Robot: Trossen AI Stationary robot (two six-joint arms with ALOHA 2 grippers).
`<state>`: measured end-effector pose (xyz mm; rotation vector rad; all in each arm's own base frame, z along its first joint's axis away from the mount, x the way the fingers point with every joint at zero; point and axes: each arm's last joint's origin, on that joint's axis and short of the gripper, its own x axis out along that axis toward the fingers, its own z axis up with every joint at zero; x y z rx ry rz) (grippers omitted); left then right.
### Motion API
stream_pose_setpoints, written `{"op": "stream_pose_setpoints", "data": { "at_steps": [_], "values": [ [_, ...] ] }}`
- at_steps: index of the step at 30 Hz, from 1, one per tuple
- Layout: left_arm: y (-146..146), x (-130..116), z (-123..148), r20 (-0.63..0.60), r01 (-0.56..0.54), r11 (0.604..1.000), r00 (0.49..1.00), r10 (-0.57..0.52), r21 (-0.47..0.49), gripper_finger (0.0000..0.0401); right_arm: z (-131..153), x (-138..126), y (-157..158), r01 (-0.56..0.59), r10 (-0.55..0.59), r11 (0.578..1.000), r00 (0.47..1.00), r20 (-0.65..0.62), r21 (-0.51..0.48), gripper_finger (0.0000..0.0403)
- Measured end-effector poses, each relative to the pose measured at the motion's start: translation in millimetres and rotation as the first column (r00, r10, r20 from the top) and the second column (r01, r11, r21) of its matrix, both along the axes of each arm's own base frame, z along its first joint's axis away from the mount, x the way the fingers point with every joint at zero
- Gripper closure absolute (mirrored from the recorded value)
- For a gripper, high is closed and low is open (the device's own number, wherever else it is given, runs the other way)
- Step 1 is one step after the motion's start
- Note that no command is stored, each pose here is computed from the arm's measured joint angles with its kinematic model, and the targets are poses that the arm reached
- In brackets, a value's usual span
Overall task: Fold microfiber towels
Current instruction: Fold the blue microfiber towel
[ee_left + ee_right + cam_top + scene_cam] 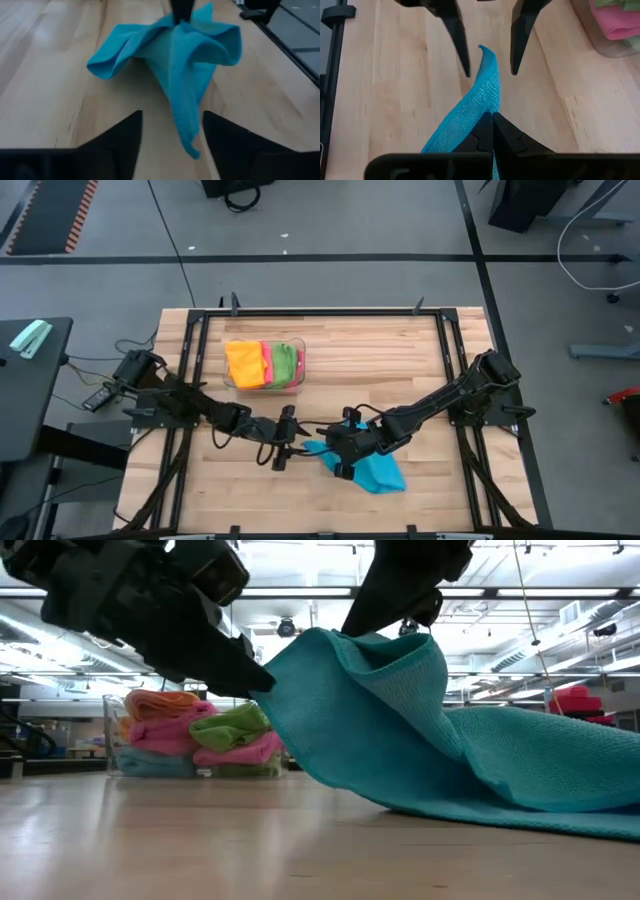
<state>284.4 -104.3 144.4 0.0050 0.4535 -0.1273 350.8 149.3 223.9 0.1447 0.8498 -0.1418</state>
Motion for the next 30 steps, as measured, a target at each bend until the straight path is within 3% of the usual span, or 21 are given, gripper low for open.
{"op": "stream_pose_setpoints", "data": {
  "at_steps": [3, 7, 9, 21, 26, 30],
  "values": [
    [1.1, 2.1, 0.9, -0.027, -0.026, 1.000, 0.999, 0.026, -0.005, 0.0239, 0.1, -0.1, 0.5, 0.001, -0.001, 1.000, 1.000, 0.003, -0.002, 0.0397],
    [1.0, 4.9, 2.4, -0.077, -0.041, 0.999, 0.996, 0.041, -0.006, 0.0355, 0.2, 0.1, 0.3, 0.001, -0.001, 1.000, 1.000, 0.004, -0.002, 0.0397],
    [0.9, 5.1, 4.5, -0.113, -0.039, 0.999, 0.993, 0.040, 0.010, 0.0386, 0.0, -0.2, 0.2, 0.002, -0.002, 1.000, 1.000, 0.001, -0.003, 0.0397],
    [-5.0, -1.0, 66.2, -0.308, 0.054, 0.999, 0.950, -0.054, -0.010, 0.0385, 40.6, -18.7, -6.0, -0.009, 0.007, 1.000, 0.997, 0.081, 0.026, 0.0397],
    [-7.9, -2.7, 87.4, -0.420, 0.085, 0.996, 0.905, -0.070, 0.017, 0.0372, 51.5, -27.8, -9.6, -0.021, 0.018, 0.999, 0.997, 0.073, 0.041, 0.0397],
    [-8.4, -9.8, 114.4, -0.473, 0.100, 0.994, 0.878, -0.071, 0.036, 0.0390, 69.2, -40.0, -14.7, -0.014, 0.007, 0.998, 0.995, 0.098, 0.069, 0.0397]
  ]
}}
